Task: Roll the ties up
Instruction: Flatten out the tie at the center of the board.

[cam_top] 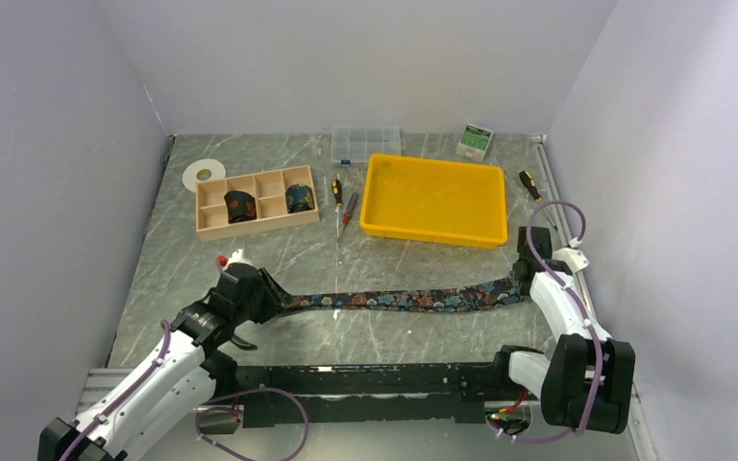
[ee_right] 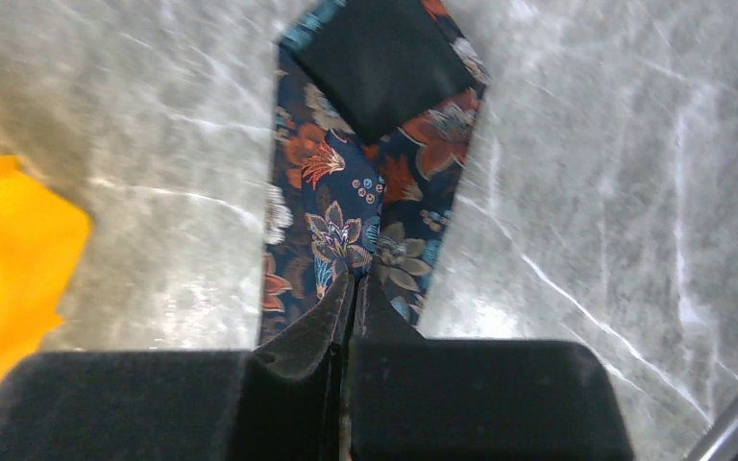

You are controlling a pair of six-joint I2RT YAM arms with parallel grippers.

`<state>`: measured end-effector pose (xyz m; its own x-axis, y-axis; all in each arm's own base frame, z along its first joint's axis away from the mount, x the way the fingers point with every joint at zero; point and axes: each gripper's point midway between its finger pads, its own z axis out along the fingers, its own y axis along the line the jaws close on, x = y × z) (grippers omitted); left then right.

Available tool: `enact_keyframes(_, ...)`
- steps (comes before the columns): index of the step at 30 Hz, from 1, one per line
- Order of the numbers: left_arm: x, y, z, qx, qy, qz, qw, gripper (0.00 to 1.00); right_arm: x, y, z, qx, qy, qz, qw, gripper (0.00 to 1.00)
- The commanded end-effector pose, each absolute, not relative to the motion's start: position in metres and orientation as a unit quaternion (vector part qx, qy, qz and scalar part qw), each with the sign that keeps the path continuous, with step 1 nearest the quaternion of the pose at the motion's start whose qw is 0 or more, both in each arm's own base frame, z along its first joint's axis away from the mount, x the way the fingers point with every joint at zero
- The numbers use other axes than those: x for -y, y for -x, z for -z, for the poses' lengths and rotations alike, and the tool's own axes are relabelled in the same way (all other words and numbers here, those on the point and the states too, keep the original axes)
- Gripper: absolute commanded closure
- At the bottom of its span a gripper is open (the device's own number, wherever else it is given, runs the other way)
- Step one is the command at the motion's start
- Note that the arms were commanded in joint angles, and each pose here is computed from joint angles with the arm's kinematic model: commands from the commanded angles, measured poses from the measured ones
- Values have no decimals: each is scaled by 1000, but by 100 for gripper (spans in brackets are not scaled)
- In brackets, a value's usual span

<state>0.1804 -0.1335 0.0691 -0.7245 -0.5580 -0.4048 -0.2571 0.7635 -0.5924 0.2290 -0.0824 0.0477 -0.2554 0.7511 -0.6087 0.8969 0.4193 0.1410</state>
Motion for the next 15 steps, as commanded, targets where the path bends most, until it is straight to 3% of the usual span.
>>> enact_keyframes(1, 139, -180, -71, -892, 217, 271, 290, 59, 85, -217, -36, -777, -546, 130, 286, 91)
enact_keyframes(3, 139, -180, -71, -892, 216, 270, 290, 59, 85, -220, -40, -780, -542, 131, 285, 69)
enact_keyframes(5, 138, -179, -72, -892, 216, 270, 290, 59, 89, -224, -54, -777, -535, 134, 305, 56)
enact_keyframes(10, 137, -180, -76, -889, 219, 272, 295, 59, 86, -239, -86, -778, -500, 112, 363, 51)
enact_keyframes(15, 142, -182, -75, -888, 221, 280, 290, 59, 74, -262, -66, -798, -485, 76, 349, 54)
